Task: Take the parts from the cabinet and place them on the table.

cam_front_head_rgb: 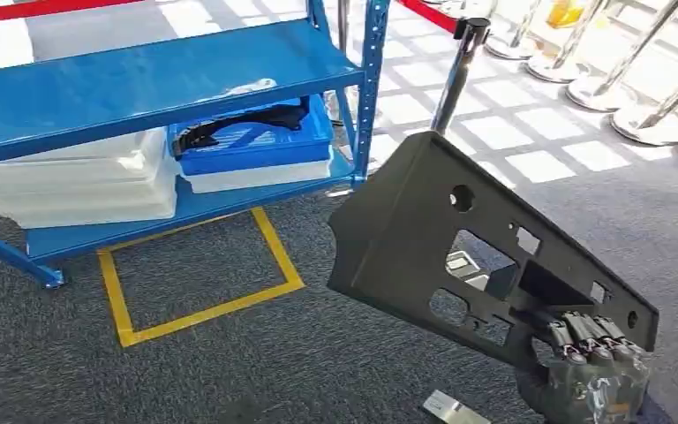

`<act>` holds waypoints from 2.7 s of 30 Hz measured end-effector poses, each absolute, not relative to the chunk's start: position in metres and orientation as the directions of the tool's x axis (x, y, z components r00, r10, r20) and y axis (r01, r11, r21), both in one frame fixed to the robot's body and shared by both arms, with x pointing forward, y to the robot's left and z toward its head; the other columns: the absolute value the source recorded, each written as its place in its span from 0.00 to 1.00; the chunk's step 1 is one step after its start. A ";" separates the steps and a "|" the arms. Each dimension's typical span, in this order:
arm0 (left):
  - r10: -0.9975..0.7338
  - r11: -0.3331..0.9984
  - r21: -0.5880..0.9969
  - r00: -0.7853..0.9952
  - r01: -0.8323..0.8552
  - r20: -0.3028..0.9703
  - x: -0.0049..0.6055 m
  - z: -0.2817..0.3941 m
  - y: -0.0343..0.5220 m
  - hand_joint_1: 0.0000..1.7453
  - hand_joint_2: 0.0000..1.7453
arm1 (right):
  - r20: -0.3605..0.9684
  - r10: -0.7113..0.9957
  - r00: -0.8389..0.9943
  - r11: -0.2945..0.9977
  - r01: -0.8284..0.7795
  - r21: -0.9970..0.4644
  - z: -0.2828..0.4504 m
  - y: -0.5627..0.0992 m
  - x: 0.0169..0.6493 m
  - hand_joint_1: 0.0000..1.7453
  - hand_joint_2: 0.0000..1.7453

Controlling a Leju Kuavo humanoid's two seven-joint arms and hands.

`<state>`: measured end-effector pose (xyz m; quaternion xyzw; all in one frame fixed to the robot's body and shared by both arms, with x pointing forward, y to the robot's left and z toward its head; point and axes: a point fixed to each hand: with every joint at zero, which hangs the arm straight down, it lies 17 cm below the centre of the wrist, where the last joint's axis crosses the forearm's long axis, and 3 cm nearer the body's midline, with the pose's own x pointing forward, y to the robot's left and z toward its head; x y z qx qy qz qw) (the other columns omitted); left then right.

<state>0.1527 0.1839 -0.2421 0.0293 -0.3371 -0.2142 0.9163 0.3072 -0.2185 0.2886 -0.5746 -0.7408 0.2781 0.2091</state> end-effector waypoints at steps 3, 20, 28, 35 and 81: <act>-0.414 0.906 0.200 0.681 0.373 0.605 0.153 -0.242 0.185 0.00 1.00 | -0.010 0.968 -0.252 0.186 0.741 -0.645 0.292 -0.219 0.306 1.00 1.00; -0.414 0.906 0.202 0.684 0.372 0.601 0.151 -0.243 0.185 0.00 1.00 | -0.001 0.972 -0.235 0.179 0.744 -0.644 0.293 -0.226 0.301 1.00 1.00; -0.416 0.906 0.206 0.684 0.371 0.600 0.151 -0.243 0.186 0.00 1.00 | -0.002 0.975 -0.224 0.171 0.750 -0.639 0.296 -0.230 0.301 1.00 1.00; -0.417 0.906 0.207 0.687 0.370 0.595 0.151 -0.244 0.187 0.00 1.00 | 0.001 0.976 -0.218 0.170 0.757 -0.630 0.300 -0.233 0.299 1.00 1.00; -0.417 0.905 0.209 0.686 0.370 0.596 0.152 -0.243 0.186 0.00 1.00 | 0.021 0.981 -0.193 0.165 0.769 -0.617 0.307 -0.250 0.297 1.00 1.00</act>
